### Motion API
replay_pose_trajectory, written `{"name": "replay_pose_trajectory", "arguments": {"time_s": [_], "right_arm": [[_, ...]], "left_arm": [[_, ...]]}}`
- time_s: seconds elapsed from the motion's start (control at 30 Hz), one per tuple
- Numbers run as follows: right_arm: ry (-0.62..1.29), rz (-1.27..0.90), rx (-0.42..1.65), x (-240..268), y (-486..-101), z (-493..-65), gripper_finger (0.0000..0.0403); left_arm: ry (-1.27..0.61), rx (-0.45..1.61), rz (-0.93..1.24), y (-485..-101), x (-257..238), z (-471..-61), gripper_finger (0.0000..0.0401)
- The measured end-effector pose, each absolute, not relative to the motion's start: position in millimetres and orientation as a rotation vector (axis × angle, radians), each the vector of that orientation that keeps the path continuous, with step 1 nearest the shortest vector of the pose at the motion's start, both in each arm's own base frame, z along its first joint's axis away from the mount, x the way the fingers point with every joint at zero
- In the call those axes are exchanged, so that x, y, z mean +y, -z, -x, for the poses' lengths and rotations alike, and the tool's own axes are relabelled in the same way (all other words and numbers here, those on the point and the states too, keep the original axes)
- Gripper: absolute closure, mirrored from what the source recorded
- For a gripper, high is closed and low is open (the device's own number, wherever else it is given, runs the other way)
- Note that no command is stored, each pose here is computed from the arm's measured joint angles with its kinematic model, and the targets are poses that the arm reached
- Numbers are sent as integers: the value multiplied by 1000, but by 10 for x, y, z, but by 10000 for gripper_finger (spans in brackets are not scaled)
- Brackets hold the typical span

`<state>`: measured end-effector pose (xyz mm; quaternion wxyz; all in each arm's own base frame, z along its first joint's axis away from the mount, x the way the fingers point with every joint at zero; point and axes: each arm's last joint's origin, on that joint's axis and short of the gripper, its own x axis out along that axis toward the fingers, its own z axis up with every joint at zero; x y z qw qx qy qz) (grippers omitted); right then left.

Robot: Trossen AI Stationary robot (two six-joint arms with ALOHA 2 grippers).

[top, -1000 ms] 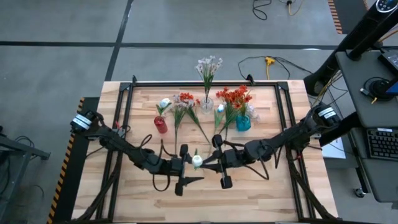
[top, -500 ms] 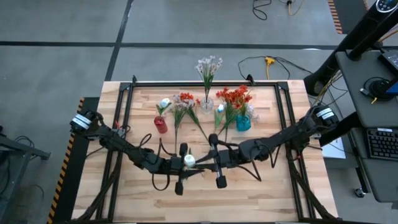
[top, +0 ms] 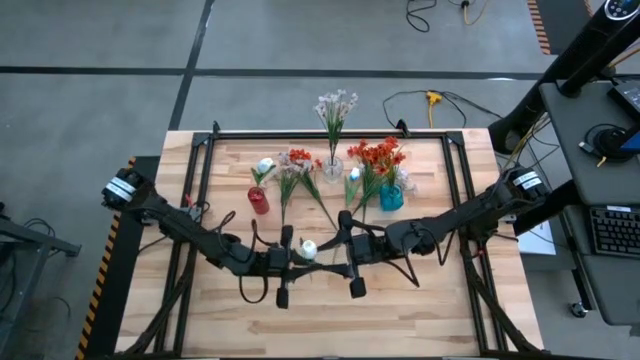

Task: Sort flowers into vase by color
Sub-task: Put the bottom white flower into the red vase

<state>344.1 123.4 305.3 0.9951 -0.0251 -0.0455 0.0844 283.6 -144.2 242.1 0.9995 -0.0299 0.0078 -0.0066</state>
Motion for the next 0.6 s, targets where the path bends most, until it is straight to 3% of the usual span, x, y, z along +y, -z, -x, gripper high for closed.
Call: {"name": "replay_pose_trajectory", "arguments": {"time_s": [0.23, 0.6], "right_arm": [[-118, 42, -48, 1191, -3116, -3368, 205], [9, 41, 46, 1107, -3163, -3254, 202]], "left_arm": [[-24, 45, 61, -2530, -1337, -2656, 401], [-132, -31, 105, -2621, -1057, -2105, 401]]}}
